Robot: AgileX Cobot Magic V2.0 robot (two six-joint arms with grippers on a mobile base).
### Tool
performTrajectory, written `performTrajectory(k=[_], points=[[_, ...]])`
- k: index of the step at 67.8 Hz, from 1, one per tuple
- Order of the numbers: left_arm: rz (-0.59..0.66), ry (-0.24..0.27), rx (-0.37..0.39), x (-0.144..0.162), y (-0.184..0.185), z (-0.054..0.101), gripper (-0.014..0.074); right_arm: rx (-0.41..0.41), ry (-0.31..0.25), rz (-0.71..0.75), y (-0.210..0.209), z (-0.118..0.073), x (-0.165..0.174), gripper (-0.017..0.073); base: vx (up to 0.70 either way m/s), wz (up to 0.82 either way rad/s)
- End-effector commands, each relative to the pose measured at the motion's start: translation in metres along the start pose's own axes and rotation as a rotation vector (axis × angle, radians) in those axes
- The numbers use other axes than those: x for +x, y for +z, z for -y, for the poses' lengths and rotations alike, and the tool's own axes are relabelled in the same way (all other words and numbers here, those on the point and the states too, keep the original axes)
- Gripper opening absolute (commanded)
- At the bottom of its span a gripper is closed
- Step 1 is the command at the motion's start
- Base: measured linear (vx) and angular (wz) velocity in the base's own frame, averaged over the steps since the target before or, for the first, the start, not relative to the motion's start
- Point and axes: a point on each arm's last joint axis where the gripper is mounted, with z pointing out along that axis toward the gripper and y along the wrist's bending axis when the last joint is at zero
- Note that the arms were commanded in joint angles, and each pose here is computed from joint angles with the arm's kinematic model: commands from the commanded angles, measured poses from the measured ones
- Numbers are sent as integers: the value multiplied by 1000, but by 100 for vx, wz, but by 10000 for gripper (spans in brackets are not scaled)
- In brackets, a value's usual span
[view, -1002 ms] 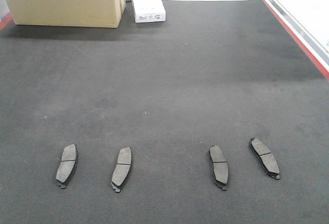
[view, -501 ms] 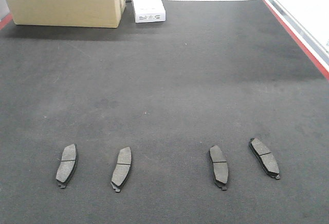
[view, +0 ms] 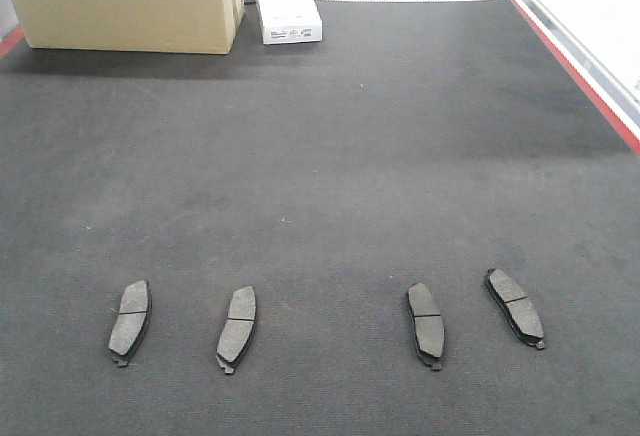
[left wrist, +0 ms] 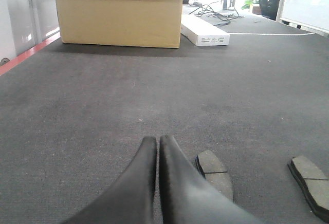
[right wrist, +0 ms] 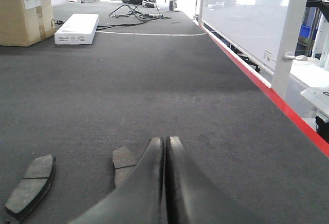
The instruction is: Move and align brake pads A on conveyor
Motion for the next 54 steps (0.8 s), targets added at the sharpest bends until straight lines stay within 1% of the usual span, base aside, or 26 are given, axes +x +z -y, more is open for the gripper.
performTrajectory(k=[1, 54], points=[[74, -2, 4, -2, 0, 0, -6, 10, -5, 69, 0, 0, -3, -11, 0, 0], [74, -2, 4, -2, 0, 0, -6, 10, -6, 69, 0, 0, -3, -11, 0, 0]])
